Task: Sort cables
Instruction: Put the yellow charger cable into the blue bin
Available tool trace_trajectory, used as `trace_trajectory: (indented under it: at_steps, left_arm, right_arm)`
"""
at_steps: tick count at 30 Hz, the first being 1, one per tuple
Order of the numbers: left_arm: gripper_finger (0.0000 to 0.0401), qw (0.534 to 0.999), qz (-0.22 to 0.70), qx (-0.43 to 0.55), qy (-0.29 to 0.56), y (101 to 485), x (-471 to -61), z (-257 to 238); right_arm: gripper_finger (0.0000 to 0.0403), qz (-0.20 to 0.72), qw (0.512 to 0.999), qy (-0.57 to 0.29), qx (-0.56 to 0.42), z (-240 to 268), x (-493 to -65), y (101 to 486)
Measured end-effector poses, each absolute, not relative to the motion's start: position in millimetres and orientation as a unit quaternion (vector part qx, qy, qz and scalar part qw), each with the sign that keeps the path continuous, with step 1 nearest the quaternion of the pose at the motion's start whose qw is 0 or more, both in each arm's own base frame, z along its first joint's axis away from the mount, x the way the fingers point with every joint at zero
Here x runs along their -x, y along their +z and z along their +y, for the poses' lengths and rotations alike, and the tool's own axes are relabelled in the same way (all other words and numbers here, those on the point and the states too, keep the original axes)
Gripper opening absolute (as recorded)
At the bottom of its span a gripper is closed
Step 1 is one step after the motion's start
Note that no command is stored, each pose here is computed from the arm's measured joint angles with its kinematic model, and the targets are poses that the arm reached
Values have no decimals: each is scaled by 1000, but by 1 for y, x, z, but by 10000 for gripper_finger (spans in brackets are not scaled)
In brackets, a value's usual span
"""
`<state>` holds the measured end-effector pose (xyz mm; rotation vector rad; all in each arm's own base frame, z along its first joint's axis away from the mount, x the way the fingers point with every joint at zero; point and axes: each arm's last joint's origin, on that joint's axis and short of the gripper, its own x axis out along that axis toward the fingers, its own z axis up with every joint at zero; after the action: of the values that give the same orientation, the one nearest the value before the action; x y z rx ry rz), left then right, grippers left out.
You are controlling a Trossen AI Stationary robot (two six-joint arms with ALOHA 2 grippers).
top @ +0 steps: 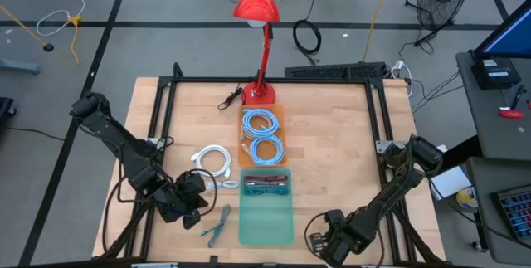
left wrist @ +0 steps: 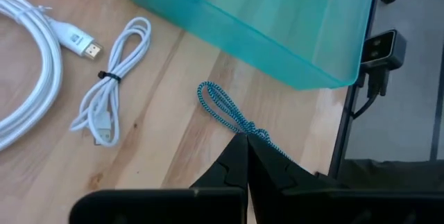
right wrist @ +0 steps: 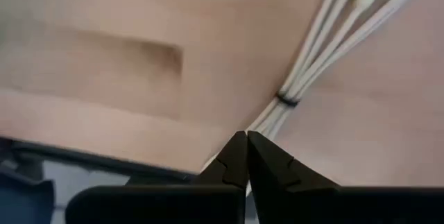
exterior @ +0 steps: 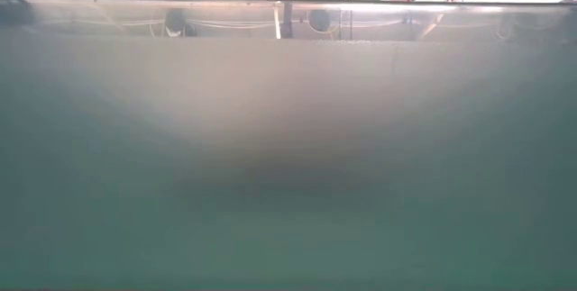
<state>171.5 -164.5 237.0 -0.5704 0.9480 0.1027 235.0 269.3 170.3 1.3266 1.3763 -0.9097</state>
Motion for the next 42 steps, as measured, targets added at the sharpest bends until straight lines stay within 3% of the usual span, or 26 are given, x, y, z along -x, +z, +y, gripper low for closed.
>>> trace_trajectory:
  at_steps: [12, 21, 26, 34, 42]
  left_arm:
    - [1, 854, 442, 269, 51, 237, -171, -165]
    - [1, 861, 429, 267, 56, 238, -172, -165]
    - [1, 861, 428, 268, 56, 238, -172, -165]
    - [1, 864, 420, 269, 60, 239, -173, -165]
    - [1, 866, 418, 268, 60, 239, -172, -166]
  right_arm:
    - [4, 575, 492, -362, -545, 272, -232, 173]
    - [4, 513, 610, -218, -563, 292, -242, 182]
    - [10, 582, 548, -224, -558, 289, -241, 180]
    - [90, 624, 480, -323, -524, 278, -228, 174]
    - [202, 612, 478, -367, -512, 264, -231, 170]
